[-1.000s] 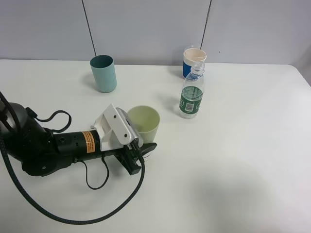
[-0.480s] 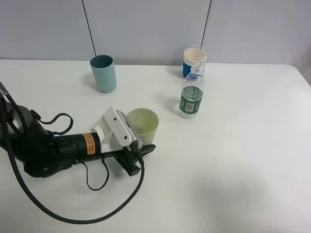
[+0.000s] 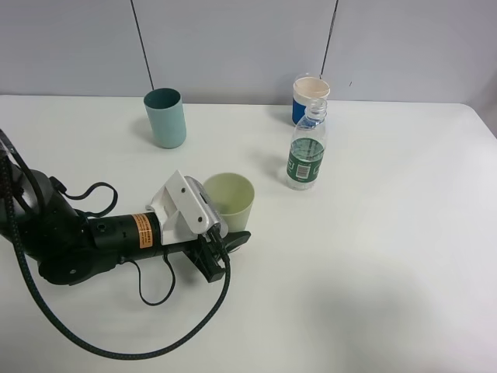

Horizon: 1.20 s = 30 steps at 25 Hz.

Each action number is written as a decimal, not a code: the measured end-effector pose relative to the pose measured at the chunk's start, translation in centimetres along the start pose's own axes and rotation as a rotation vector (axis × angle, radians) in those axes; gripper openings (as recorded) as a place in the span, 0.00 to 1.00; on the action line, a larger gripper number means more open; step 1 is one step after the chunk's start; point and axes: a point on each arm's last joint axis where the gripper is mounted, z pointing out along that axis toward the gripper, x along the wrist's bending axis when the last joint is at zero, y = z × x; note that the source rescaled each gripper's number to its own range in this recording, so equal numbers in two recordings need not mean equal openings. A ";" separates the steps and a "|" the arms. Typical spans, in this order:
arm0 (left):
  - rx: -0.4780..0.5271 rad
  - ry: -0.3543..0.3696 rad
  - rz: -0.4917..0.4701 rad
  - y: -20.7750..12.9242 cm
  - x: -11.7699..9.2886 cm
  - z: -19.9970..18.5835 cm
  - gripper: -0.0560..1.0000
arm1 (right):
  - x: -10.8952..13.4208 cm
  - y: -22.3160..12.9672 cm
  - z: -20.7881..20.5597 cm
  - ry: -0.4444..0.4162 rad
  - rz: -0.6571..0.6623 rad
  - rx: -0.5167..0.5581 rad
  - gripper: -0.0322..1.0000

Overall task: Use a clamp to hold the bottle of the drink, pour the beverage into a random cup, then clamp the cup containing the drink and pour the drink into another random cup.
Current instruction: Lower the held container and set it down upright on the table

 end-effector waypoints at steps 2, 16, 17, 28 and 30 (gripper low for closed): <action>-0.007 0.001 0.002 0.1 0.1 0.2 0.09 | 0.0 0.0 0.0 0.000 0.000 0.000 0.83; 0.012 -0.003 -0.007 -0.7 0.1 0.6 0.09 | 0.0 0.0 0.0 0.000 0.000 0.000 0.83; 0.012 -0.005 -0.008 -0.9 0.1 0.7 0.09 | 0.0 0.0 0.0 0.000 0.000 0.000 0.83; 0.003 -0.007 -0.010 -1.0 0.0 0.7 0.09 | 0.0 0.0 0.0 0.000 0.000 0.000 0.83; 0.003 -0.007 -0.010 -1.0 0.0 0.7 0.09 | 0.0 0.0 0.0 0.000 0.000 0.000 0.83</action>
